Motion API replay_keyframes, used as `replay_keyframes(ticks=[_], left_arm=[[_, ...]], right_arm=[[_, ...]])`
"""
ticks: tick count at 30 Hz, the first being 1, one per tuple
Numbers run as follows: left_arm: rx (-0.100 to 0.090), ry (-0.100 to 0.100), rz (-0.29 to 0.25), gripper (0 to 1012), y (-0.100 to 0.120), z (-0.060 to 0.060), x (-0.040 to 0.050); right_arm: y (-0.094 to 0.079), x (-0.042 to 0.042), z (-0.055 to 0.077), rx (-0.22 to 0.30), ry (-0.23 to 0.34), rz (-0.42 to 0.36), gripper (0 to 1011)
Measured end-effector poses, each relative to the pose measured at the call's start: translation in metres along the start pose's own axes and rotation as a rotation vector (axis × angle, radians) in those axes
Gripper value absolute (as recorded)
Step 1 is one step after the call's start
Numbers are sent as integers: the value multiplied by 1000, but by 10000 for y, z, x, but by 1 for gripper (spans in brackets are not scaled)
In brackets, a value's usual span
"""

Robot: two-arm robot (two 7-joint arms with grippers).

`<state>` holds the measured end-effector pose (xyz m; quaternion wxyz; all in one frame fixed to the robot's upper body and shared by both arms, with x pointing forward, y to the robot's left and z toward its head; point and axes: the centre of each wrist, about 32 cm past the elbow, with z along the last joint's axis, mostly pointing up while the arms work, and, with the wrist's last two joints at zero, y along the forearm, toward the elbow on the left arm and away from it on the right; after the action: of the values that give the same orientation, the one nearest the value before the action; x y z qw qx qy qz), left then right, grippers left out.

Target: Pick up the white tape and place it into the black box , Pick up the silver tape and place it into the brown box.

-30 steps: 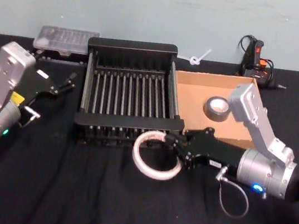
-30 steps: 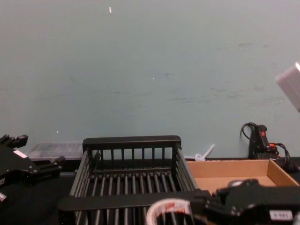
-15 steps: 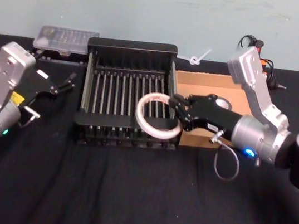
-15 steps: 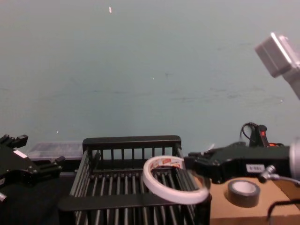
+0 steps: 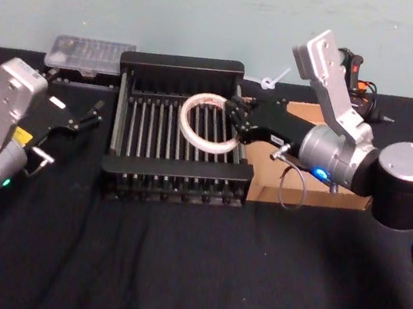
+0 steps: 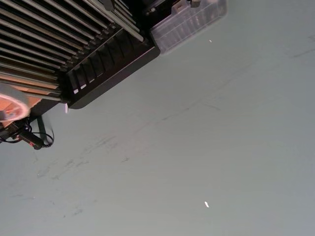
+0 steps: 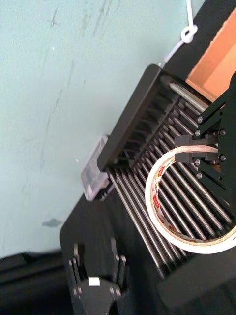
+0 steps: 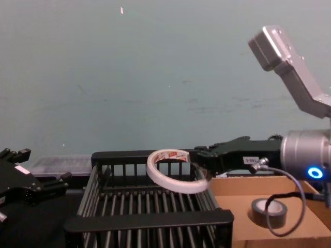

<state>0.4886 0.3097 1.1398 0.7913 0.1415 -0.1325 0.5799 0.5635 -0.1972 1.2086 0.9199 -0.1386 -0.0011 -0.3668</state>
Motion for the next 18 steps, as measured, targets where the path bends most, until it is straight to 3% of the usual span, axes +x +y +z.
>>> replay_keyframes(ticks=[10,18], left_arm=[[0,0,0,1002,0,0,0],[0,0,0,1001,0,0,0]], right_arm=[[294,-10,1,-6,-10,-96,87],[483,-44,-35,-12,-24,-124,87]])
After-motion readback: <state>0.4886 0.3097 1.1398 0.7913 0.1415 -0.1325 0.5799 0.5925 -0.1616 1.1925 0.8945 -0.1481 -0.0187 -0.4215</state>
